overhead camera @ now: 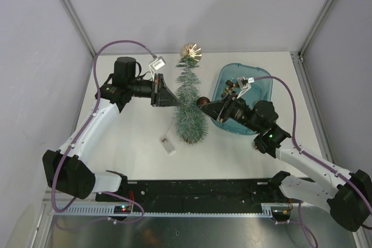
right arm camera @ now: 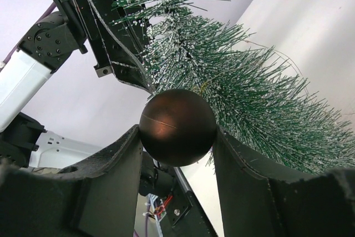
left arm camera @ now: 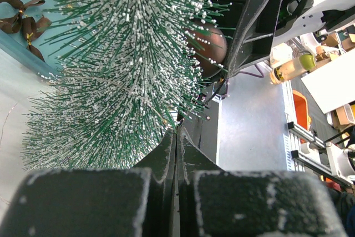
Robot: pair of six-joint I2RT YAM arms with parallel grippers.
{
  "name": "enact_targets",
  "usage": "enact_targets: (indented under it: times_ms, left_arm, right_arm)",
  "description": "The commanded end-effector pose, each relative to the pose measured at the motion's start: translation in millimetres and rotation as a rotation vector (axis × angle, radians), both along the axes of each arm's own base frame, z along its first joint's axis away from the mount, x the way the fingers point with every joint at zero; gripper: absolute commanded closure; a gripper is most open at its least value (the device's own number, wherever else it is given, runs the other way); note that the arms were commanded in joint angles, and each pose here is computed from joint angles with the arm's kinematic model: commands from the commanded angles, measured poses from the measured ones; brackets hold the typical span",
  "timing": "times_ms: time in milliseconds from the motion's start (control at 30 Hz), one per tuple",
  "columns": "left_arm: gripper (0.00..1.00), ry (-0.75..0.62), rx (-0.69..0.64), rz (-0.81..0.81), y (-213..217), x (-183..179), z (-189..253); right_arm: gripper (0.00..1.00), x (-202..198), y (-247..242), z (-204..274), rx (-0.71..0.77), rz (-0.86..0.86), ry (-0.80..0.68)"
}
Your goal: Decorate the small christmas tree
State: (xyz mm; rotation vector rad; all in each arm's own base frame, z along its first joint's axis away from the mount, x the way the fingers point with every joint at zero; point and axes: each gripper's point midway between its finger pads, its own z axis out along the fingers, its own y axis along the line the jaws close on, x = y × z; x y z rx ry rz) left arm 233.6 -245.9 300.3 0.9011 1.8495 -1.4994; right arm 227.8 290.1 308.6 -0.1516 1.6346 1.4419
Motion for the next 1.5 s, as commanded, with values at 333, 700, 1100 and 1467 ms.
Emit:
enact_targets:
  times_ms: [333,700,1100,1467]
  left_arm:
    - [1.00,-0.066,-0.023,-0.021,-2,-6,19]
    - [1.00,-0.066,-0.024,-0.021,-2,-5,20]
    - [1.00,-0.067,-0.025,-0.023,-3,-5,22]
    - [1.00,-0.064,-0.019,-0.020,-3,-5,18]
  right_arm:
    - [0.51,-3,3,1,-0.007,-0.016,-0.031]
    - [0.38,-1,1,-20,-0.093,-0.073,-0.005]
    - [0.34,1,-3,-27,-0.126,-0.102,0.005]
    - [0.36,-5,-39,-92,-0.408,-0.247,0.129]
